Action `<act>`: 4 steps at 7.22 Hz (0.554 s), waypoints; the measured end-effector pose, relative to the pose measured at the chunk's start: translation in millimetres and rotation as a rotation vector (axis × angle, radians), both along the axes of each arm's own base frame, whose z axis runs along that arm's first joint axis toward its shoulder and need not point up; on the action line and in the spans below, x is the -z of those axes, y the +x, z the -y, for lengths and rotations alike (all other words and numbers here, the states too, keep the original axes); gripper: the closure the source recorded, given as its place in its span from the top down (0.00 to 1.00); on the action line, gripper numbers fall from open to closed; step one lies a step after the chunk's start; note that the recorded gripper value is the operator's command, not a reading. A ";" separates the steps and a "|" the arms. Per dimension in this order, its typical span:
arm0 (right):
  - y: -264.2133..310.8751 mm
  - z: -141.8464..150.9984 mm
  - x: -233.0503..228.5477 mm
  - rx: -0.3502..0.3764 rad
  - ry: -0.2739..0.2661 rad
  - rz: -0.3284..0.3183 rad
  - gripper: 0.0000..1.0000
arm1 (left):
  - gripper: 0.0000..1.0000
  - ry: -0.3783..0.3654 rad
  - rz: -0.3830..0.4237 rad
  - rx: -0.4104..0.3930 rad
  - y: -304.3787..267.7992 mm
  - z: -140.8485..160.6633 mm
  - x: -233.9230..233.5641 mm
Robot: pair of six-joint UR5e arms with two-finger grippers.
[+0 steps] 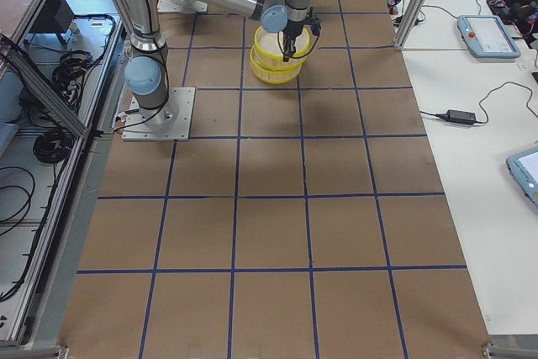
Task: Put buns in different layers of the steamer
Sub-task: 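Set the top tier on the bottom tier with the right gripper while the left reaches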
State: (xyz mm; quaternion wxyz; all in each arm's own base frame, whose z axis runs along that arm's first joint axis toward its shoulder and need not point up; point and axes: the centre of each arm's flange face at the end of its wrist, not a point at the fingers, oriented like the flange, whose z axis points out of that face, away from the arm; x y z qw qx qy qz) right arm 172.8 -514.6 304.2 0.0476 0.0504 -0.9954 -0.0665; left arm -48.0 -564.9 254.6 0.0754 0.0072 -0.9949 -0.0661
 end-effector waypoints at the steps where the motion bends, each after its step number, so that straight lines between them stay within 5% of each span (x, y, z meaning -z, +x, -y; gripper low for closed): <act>1: 3.4 -0.7 2.1 -0.003 0.006 -0.003 0.09 | 0.98 0.024 -0.002 0.002 -0.4 -4.7 14.5; 4: 6.3 -2.8 6.9 0.000 0.012 -0.028 0.09 | 0.98 0.071 0.031 0.014 1.4 -19.7 46.5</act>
